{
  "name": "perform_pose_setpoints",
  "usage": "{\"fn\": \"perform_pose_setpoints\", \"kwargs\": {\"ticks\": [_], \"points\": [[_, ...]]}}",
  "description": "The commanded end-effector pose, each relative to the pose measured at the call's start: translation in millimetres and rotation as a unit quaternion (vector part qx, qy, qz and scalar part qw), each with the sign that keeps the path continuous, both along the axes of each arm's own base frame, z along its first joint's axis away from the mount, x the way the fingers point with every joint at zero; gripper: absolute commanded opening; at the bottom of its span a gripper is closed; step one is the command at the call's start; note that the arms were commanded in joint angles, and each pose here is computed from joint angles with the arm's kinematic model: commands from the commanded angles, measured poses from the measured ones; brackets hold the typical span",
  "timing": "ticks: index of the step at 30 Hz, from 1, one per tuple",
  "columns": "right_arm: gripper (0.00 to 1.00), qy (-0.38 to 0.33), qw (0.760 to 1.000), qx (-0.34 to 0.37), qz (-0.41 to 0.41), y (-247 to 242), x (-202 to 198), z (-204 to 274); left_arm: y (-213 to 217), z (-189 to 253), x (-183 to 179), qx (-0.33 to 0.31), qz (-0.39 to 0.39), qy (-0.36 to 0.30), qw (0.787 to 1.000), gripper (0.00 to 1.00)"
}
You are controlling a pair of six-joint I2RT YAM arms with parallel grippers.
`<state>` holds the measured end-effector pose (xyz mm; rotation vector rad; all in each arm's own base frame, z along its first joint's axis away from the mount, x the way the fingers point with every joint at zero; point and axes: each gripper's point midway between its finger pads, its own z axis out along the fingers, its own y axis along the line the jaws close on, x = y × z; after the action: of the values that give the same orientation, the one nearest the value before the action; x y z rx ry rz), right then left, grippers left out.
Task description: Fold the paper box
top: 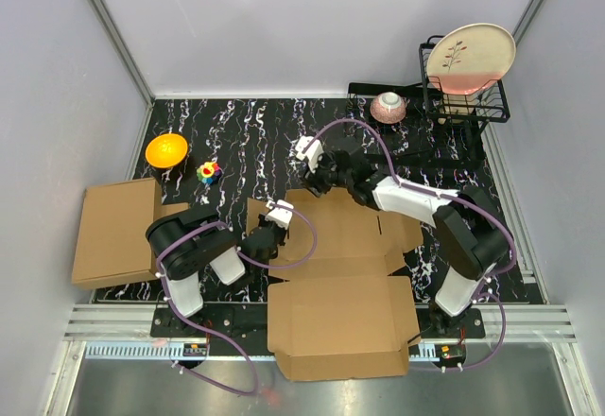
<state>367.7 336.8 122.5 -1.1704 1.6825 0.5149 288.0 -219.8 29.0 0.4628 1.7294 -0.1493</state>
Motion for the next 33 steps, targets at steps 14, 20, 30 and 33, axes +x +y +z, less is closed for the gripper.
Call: {"fn": "perform_pose_setpoints", "kwargs": {"ticks": [14, 20, 30, 33], "points": [[0.52, 0.055, 0.998, -0.001, 0.028, -0.4, -22.3, -19.1, -23.3, 72.4, 13.6, -0.117, -0.006, -0.098, 0.988, 0.00], [0.50, 0.063, 0.998, -0.017, 0.017, -0.5, -14.5, -39.3, -24.8, 74.8, 11.3, -0.120, -0.011, -0.099, 0.988, 0.00], [0.49, 0.044, 0.999, -0.022, -0.011, -3.5, -1.0, -47.8, -26.9, 76.0, 9.5, -0.122, -0.016, -0.100, 0.987, 0.00], [0.48, 0.050, 0.998, -0.031, -0.006, -1.3, 0.8, -52.2, -26.9, 76.0, 8.3, -0.119, -0.017, -0.101, 0.988, 0.00]]}}
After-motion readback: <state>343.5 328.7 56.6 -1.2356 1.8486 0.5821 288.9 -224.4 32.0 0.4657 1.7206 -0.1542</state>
